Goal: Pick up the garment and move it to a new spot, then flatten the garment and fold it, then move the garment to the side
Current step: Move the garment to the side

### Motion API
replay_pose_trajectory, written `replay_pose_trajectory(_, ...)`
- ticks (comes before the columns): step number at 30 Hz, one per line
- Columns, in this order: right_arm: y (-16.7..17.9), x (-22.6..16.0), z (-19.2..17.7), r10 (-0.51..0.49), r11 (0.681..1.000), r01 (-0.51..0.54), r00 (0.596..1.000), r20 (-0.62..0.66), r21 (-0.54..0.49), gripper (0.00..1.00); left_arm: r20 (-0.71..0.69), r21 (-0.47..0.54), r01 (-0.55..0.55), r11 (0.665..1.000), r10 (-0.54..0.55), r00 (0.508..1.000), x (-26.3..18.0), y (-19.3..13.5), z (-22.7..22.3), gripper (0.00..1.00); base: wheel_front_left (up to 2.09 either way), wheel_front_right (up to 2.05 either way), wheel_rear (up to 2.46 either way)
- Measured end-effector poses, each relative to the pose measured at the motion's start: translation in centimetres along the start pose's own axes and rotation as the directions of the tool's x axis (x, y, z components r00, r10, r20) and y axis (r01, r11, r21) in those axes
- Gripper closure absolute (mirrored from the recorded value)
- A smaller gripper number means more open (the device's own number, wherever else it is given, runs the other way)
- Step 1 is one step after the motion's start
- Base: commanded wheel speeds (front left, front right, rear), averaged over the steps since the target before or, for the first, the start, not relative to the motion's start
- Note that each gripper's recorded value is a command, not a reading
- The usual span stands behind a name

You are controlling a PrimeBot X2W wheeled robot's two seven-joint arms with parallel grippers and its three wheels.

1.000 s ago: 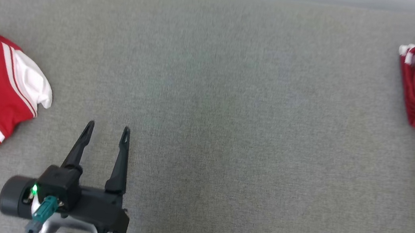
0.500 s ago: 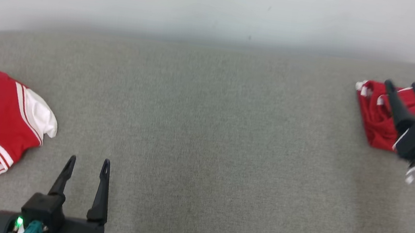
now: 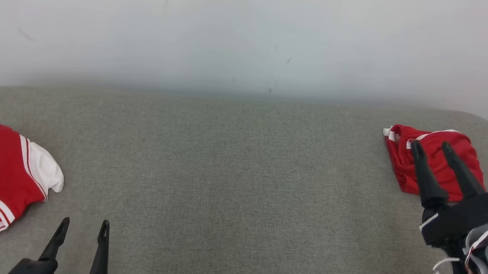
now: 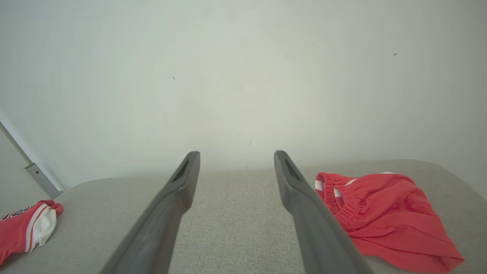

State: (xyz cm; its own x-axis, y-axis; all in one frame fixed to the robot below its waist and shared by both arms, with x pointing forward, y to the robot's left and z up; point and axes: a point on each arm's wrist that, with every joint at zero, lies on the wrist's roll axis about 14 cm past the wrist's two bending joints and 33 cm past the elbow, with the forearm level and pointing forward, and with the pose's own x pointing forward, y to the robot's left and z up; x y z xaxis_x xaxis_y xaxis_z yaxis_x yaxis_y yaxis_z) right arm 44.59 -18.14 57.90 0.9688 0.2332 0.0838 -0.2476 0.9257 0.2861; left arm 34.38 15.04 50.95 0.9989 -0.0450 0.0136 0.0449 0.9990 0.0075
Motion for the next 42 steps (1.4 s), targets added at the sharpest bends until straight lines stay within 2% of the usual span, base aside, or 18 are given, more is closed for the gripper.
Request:
replay_pose_trajectory(11,1.0,-4.4,-1.1,-0.060,0.995,0.052,0.995,0.082,0.087,0.00,0.030,-0.013,0.024,1.000,-0.023,0.999,-0.5,-1.0,1.2,0.00,0.00,0.00,0.00)
replay_pose_trajectory(15,0.4,-5.4,-0.7,-0.098,0.994,0.091,0.990,0.105,0.068,0.00,0.031,-0.014,0.022,1.000,-0.022,0.999,-0.5,-0.9,1.3,0.00,0.00,0.00,0.00)
replay_pose_trajectory(23,0.3,-7.4,-1.7,-0.099,0.992,0.106,0.991,0.085,-0.072,0.00,0.020,-0.012,0.028,1.000,-0.028,0.999,-0.1,-1.0,1.3,0.00,0.00,0.00,0.00)
replay_pose_trajectory(31,-0.5,-9.5,-3.2,-0.143,0.985,0.148,0.988,0.055,-0.091,0.00,0.009,-0.016,0.036,0.999,-0.036,0.999,0.1,-1.3,1.1,0.00,0.00,0.00,0.00)
replay_pose_trajectory(42,-1.3,-11.4,-4.8,-0.202,0.977,0.203,0.979,0.025,-0.067,0.00,-0.001,-0.016,0.028,0.999,-0.028,1.000,0.1,-1.1,0.9,0.00,0.00,0.00,0.00)
